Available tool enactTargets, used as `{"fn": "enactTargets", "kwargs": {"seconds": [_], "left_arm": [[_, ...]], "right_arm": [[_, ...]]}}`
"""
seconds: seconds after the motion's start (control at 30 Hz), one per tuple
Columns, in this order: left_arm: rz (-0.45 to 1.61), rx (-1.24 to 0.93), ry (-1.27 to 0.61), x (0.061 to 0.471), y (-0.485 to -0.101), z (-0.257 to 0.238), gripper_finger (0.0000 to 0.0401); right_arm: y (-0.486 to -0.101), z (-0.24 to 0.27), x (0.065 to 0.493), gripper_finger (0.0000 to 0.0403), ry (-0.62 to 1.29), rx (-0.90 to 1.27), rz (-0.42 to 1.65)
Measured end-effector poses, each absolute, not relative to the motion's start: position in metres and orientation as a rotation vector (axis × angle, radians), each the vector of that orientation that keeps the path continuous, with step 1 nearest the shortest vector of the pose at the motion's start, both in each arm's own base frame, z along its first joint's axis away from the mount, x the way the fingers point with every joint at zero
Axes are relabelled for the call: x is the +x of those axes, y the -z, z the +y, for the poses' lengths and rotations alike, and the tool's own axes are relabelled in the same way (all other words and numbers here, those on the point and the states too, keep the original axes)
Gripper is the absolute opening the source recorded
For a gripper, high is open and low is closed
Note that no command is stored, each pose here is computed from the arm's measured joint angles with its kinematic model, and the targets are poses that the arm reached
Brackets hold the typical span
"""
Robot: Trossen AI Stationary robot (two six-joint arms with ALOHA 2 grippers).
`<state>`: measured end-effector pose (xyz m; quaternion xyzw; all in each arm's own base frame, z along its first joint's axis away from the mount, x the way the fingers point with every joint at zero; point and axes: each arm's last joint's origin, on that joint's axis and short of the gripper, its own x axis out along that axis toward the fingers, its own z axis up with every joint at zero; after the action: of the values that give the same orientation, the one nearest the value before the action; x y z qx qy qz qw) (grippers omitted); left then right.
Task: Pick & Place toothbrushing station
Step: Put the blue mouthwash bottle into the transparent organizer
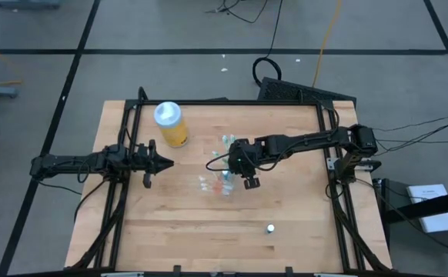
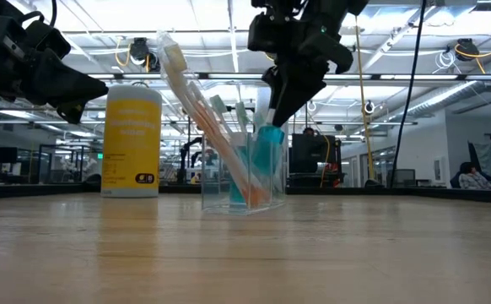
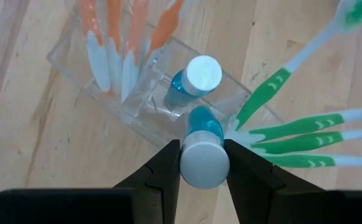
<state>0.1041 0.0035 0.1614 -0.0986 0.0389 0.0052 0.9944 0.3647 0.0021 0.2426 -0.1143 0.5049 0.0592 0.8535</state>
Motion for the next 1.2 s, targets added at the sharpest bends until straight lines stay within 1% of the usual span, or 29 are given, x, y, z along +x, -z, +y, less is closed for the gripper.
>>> {"fn": "enactTargets", "kwargs": {"seconds": [0.27, 0.4, 0.87, 0.97, 1.2], "left_arm": [[0.078, -0.198, -0.011, 0.1041, -0.1613, 0.0035, 0.0049], [0.078, -0.198, -0.010, 0.1041, -0.1614, 0.0035, 0.0049], [0.078, -0.198, -0.011, 0.1041, -0.1614, 0.0035, 0.0049], [0.078, -0.198, -0.011, 0.1041, -0.1614, 0.0035, 0.0049], [0.078, -0.197, -0.011, 0.1041, -0.1614, 0.0035, 0.0049]], "right_arm": [[-0.2358, 0.0020, 0.3663, 0.0113, -0.120, -0.247, 1.028], [-0.2363, 0.0020, 0.3676, 0.0119, -0.120, -0.250, 1.012], [-0.2374, 0.0020, 0.3693, 0.0124, -0.115, -0.249, 0.991], [-0.2379, 0.0020, 0.3701, 0.0130, -0.114, -0.249, 0.981], [-0.2383, 0.0019, 0.3708, 0.0160, -0.110, -0.250, 0.973]]}}
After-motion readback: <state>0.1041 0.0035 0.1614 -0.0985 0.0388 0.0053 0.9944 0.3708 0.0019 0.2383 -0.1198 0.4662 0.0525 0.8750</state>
